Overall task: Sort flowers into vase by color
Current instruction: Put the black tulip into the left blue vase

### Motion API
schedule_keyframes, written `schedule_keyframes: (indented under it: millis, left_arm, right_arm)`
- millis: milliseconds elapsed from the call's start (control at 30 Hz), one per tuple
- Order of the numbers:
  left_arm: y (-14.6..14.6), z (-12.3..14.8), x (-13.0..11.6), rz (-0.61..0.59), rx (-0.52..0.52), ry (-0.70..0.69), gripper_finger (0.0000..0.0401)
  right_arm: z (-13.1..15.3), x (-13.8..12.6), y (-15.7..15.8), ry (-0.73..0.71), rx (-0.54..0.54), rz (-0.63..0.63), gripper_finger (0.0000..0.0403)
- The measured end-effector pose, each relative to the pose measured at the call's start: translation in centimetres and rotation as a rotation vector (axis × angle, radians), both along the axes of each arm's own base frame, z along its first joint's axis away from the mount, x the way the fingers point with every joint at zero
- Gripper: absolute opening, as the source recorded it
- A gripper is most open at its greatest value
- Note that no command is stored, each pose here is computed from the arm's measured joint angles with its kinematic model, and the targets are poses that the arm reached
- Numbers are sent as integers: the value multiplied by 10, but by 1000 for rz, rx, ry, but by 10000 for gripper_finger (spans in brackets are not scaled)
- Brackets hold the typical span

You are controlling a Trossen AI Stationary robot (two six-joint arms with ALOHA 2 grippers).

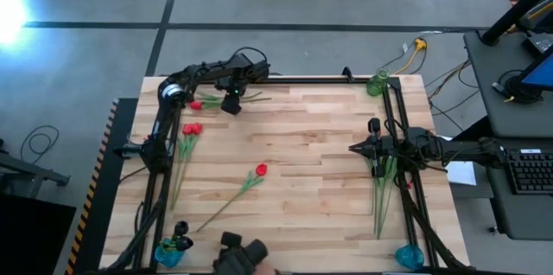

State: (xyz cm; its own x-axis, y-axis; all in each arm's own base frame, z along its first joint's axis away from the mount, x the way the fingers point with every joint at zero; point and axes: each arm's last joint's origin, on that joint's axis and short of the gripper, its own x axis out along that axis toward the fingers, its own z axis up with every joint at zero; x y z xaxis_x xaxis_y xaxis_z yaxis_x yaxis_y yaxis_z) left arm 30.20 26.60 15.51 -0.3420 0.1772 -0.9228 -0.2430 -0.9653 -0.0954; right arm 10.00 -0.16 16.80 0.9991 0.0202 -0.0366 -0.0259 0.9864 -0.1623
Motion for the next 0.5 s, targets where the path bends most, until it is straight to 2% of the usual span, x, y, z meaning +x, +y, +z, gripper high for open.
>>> schedule_keyframes:
  millis: [233,500]
  left_arm:
    - [15,-4,-9,-14,28,-21,123]
    - [10,-18,-19,72,-25,-11,108]
  right_arm:
    - [0,0,0,0,-2,0,18]
    - [0,0,0,0,0,0,18]
